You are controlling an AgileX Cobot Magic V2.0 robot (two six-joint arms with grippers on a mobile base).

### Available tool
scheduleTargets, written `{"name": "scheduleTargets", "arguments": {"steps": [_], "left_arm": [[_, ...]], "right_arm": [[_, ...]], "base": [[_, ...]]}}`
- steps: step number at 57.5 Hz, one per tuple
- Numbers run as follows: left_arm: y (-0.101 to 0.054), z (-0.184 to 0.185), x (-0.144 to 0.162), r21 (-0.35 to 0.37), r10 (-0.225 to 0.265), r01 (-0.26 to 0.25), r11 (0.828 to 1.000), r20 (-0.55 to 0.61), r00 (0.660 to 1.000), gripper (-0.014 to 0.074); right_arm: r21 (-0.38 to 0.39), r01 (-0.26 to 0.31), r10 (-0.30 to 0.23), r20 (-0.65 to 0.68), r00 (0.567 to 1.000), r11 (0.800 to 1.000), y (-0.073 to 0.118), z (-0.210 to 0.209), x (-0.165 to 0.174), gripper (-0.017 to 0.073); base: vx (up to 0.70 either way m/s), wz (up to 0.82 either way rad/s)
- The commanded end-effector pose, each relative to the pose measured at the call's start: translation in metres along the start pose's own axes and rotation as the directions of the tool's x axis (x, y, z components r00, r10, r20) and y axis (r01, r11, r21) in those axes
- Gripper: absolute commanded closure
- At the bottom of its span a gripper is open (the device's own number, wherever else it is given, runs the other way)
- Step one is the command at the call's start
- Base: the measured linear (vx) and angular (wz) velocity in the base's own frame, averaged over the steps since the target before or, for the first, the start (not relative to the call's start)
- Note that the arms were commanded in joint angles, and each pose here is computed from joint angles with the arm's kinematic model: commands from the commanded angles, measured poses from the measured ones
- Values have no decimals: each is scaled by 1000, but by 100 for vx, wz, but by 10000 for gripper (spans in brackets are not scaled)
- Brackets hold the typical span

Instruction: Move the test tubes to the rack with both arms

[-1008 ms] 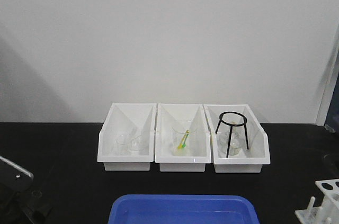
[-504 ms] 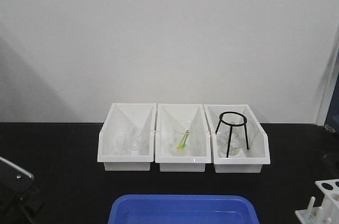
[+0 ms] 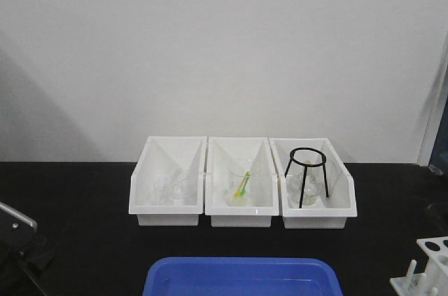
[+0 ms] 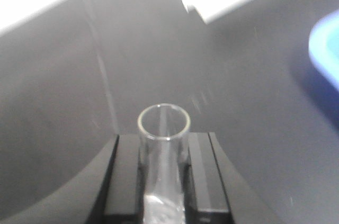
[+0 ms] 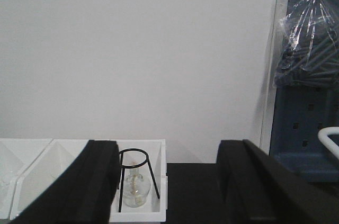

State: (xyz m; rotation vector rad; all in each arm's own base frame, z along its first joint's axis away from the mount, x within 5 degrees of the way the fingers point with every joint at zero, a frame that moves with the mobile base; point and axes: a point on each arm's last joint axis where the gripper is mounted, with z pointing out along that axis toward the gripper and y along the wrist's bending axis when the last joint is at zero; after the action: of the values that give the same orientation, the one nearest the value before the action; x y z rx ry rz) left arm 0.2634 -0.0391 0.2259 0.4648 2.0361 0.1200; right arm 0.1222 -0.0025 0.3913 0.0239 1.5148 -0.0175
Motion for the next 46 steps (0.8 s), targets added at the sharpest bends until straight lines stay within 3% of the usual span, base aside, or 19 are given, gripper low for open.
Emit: {"name": "scheduleTargets", "arguments": {"steps": [1, 12, 24, 32, 37, 42, 46], "left_arm": [[10, -21, -29, -68, -12, 24, 997, 182, 983, 615], [17, -57, -48, -105, -6, 40, 994, 310, 951, 614], [24, -104, -63, -140, -5, 77, 987, 458, 889, 614], [26, -132, -68, -90, -117, 197, 976, 547, 829, 614], [27, -145, -69, -31, -214, 285, 958, 584, 783, 614], [27, -156, -70, 33, -307, 363, 931, 607, 733, 614], [26, -161, -69, 92, -392, 426, 900, 599, 698, 614]], "right_arm": [[-12, 13, -12, 106, 994, 1000, 1, -1, -18, 84], [-10, 13, -12, 95, 995, 1000, 1, -1, -17, 84], [-9, 13, -12, 94, 996, 1000, 1, -1, -17, 84], [-9, 13, -12, 94, 996, 1000, 1, -1, -17, 84], [-9, 13, -12, 94, 996, 1000, 1, -1, -17, 84], [-12, -4, 5, 93, 996, 1000, 1, -1, -17, 84], [-14, -31, 32, 77, 997, 999, 1, -1, -16, 84]], "base": [[0, 0], [0, 0], [0, 0], [0, 0], [0, 0], [0, 0], [0, 0]]}}
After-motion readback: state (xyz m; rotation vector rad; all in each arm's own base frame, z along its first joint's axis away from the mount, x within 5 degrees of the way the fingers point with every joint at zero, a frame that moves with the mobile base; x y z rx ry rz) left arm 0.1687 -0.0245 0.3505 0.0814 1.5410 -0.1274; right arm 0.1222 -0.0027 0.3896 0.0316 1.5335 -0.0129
